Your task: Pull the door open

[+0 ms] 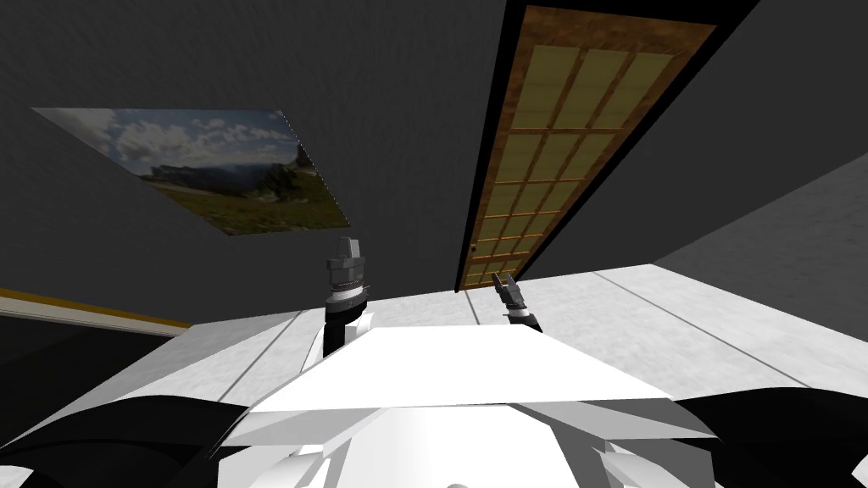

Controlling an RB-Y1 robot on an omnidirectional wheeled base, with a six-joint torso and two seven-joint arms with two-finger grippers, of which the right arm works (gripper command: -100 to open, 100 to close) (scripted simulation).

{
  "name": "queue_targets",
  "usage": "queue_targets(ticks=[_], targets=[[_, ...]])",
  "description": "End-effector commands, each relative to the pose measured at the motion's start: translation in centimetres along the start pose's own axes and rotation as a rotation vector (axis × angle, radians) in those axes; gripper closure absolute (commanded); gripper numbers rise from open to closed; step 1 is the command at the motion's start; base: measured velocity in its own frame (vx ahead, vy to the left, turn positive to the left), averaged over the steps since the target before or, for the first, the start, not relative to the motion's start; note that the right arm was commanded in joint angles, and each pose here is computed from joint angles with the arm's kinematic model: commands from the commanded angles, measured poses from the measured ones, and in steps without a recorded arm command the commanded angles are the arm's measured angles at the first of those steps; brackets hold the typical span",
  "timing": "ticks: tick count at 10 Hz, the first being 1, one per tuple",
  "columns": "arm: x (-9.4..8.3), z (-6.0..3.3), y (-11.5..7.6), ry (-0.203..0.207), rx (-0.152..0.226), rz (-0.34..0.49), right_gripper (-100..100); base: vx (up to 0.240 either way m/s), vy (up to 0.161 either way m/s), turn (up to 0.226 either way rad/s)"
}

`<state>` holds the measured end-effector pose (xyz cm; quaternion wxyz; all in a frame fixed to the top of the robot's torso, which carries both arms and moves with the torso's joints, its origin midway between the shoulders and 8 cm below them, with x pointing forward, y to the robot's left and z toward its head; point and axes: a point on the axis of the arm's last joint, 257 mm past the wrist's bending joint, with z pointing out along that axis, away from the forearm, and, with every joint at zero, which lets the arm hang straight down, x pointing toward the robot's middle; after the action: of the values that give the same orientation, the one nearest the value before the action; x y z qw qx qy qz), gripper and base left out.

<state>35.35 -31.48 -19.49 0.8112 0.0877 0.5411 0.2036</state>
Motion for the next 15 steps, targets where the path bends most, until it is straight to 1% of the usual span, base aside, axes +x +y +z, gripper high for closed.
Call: queue_targets(ticks=[1, 7, 14, 15], targets=[[0.8, -0.67, -0.7, 0.019, 0.012, -0.034, -100, 0.087, -0.027, 0.041], [3.5, -3.51, -3.0, 0.093, 0.057, -0.142, -100, 0.099, -0.03, 0.045], [6.3, -6.97, -5.0, 0.175, 0.101, -0.246, -100, 0.095, -0.032, 0.043], [7.1, -7.92, -5.4, 0.196, 0.111, -0.27, -100, 0.137, -0.053, 0.067]])
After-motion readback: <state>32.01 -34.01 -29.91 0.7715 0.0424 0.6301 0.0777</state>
